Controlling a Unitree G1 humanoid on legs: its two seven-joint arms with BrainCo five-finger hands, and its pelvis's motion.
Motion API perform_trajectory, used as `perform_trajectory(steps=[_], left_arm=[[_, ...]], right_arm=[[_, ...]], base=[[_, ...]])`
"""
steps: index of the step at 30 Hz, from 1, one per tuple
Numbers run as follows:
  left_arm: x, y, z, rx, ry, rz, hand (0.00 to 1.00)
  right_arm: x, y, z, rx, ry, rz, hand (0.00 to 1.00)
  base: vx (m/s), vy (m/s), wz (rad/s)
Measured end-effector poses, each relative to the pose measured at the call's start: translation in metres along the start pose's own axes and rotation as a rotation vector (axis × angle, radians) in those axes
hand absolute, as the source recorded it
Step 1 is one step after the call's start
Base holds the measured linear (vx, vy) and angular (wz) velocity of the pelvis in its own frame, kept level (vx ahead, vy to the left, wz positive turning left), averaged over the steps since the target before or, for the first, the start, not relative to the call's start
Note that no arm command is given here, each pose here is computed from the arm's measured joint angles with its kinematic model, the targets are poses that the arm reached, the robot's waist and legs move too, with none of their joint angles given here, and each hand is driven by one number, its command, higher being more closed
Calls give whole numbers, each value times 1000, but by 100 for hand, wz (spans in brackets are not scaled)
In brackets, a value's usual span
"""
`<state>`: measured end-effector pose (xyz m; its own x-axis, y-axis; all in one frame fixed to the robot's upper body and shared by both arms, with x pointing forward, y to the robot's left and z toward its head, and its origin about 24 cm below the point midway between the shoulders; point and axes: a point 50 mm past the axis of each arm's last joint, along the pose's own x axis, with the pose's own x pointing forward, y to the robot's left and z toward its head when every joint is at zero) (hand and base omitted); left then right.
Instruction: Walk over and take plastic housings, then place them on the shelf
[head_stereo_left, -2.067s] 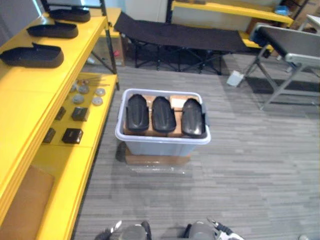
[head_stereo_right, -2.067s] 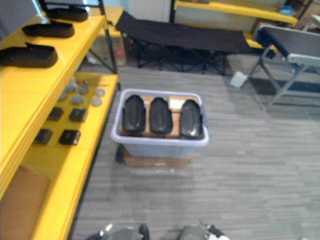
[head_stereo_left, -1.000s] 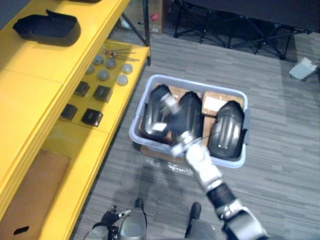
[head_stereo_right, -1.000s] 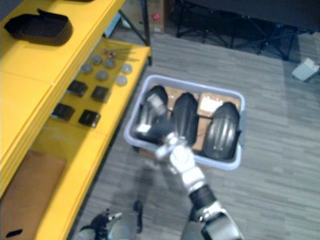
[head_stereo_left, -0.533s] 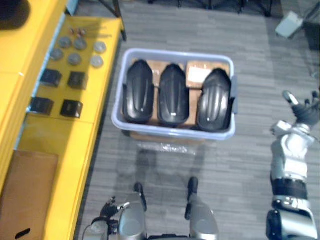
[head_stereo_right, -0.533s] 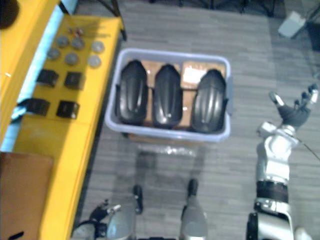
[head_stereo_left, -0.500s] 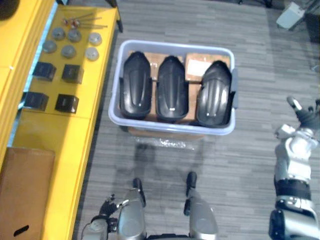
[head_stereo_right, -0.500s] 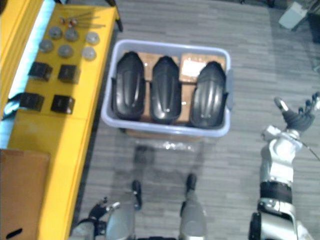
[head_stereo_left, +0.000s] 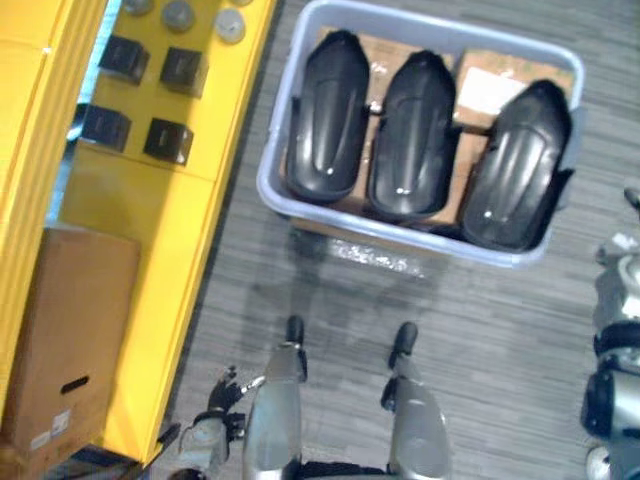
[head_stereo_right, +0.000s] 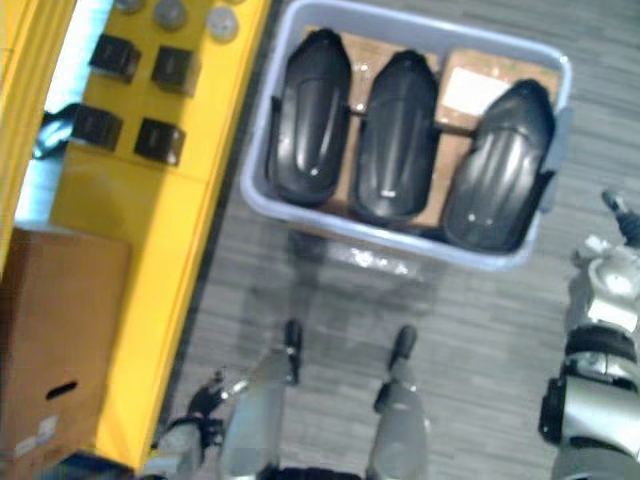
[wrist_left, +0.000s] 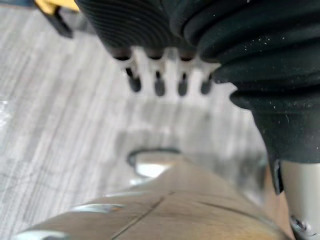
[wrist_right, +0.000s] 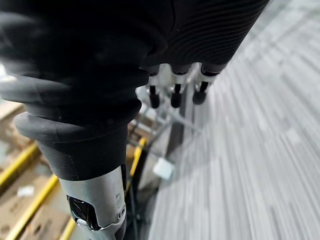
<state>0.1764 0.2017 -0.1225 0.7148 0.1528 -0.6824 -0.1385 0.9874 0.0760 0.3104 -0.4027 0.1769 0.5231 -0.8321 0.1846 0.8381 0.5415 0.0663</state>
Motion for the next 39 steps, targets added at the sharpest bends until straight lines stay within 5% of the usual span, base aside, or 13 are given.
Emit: perform_trajectory(steps=[12,23,24,31,39], left_arm=[[0,-15,3,-8,-30,-60,0],[-1,-23,2,-39,-29,-90,0],[-1,-24,2,-40,-29,-91,0],[-1,-25,1,-45,-26,-96,0],[-2,-27,-1,-45,-15,-107,0]], right_arm=[[15,14,42,-120,-69,45,0],[14,5,0,-272,230,87,0],[15,5,-1,-272,245,89,100],[23,-13,6,-291,312,48,100],[25,-27,5,-498,322,17,100]], base=[[-61,0,8],[-32,-20,11],[-22,-20,19],[-49,-21,7],[-25,-27,3]])
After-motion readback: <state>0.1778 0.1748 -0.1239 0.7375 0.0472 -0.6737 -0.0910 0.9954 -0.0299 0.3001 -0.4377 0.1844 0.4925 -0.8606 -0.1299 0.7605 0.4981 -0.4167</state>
